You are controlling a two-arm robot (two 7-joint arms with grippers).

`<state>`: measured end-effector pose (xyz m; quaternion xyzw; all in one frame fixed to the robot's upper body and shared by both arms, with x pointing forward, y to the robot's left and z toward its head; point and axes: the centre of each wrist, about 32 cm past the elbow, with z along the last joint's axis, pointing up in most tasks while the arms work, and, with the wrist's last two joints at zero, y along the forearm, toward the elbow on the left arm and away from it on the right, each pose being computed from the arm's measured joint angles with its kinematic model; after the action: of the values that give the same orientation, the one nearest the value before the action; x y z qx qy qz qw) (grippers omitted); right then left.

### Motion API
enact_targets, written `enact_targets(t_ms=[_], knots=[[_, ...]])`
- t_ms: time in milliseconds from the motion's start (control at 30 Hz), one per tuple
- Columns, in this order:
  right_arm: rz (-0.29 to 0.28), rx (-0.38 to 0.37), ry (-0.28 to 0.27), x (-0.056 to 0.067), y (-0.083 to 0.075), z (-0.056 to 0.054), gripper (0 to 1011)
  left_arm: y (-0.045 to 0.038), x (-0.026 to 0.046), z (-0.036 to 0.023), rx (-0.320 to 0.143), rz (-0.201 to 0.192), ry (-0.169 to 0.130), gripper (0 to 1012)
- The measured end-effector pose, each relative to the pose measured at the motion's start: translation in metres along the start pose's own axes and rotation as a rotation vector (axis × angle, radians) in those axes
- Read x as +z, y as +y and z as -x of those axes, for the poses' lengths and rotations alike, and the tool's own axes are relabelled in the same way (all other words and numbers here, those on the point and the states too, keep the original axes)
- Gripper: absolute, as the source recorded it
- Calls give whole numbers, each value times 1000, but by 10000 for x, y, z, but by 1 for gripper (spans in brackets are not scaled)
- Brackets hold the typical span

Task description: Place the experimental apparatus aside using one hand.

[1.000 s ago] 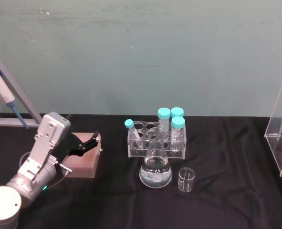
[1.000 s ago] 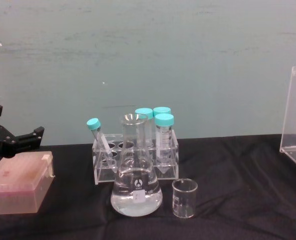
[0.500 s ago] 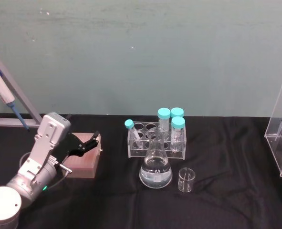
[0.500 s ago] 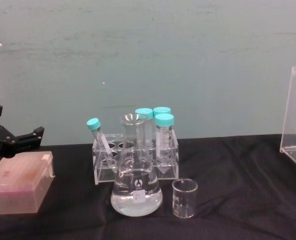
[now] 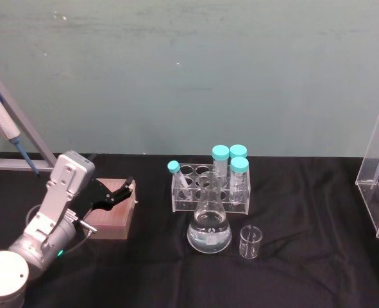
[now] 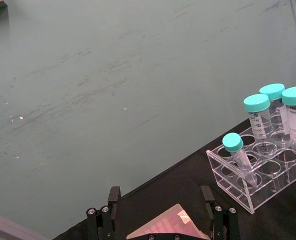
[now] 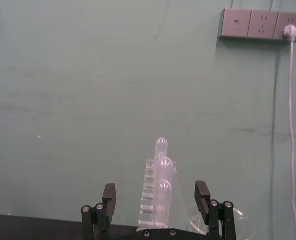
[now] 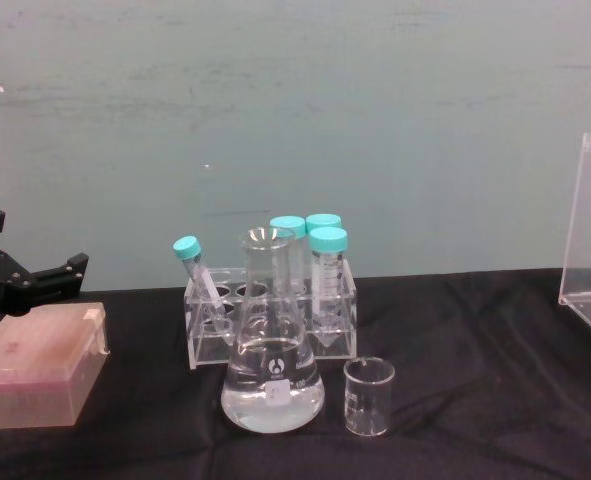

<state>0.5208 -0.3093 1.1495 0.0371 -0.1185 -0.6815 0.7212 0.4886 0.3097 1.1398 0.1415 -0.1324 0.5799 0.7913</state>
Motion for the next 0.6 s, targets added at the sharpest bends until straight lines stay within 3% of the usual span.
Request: enact_targets(t_ms=[600], knots=[[-88, -12, -64, 99, -64, 46, 1004, 0, 0, 0, 0, 0, 0, 1000]])
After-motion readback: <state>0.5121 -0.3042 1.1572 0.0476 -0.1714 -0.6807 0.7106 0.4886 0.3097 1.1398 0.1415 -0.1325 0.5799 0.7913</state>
